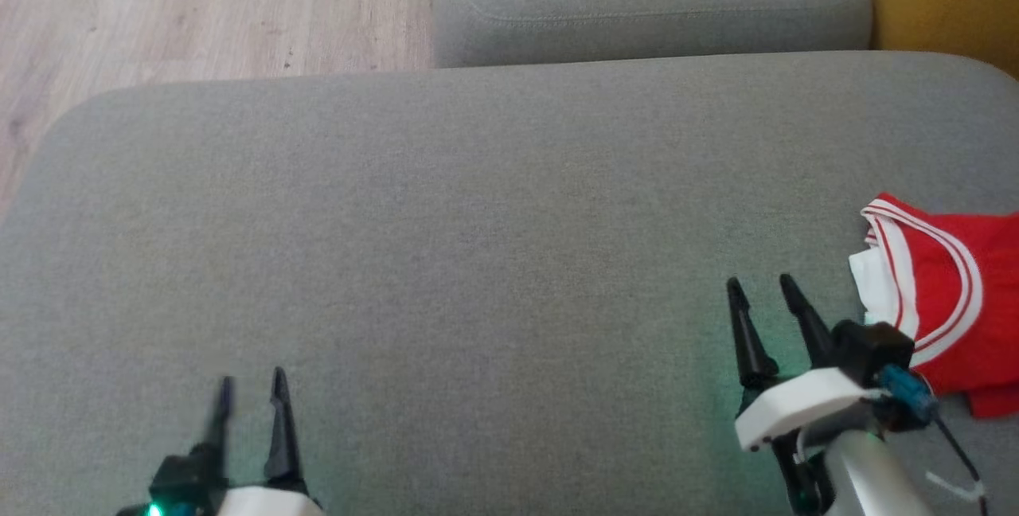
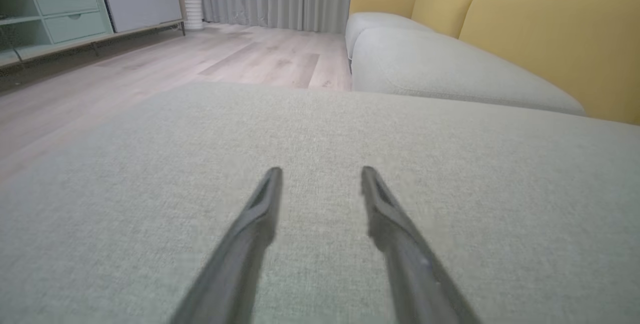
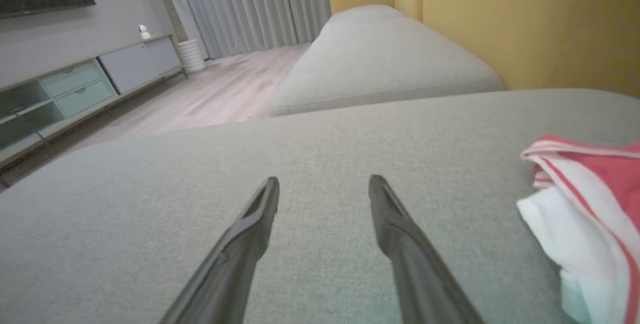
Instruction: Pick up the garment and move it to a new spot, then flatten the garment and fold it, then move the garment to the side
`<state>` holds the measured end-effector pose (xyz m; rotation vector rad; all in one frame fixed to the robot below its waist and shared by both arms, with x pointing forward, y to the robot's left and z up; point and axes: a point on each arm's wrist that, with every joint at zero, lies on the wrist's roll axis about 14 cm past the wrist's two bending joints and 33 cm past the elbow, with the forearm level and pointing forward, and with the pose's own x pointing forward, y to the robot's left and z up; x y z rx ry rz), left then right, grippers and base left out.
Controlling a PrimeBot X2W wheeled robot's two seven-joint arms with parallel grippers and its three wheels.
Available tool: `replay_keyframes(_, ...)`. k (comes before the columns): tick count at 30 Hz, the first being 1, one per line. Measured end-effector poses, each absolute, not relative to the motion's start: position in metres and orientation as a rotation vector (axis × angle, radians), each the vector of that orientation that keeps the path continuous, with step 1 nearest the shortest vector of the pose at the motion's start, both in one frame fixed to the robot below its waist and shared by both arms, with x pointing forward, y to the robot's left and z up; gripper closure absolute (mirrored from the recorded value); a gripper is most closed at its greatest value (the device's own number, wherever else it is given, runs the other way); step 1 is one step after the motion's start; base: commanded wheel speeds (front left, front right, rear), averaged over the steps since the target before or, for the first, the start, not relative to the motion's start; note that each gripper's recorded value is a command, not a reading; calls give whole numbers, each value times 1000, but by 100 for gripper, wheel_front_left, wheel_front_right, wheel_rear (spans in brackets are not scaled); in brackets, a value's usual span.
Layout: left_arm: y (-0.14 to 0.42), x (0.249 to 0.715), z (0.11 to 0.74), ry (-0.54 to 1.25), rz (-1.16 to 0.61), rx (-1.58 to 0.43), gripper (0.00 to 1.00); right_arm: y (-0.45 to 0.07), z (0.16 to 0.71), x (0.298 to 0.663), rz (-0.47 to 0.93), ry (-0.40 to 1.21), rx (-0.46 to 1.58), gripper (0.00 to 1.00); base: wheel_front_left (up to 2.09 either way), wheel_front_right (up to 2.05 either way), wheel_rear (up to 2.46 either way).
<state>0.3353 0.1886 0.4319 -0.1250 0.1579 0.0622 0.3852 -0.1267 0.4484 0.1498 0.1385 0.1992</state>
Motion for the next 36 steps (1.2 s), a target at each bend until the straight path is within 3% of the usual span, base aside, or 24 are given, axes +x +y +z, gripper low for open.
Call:
replay_keyframes(8, 188, 315, 400, 270, 79, -155, 100, -132, 407, 358, 167, 275, 183, 100, 0, 0, 0)
replay_keyframes(36, 194, 326, 408, 270, 155, -486, 100, -153, 425, 369, 35, 248, 504, 100, 0, 0, 0)
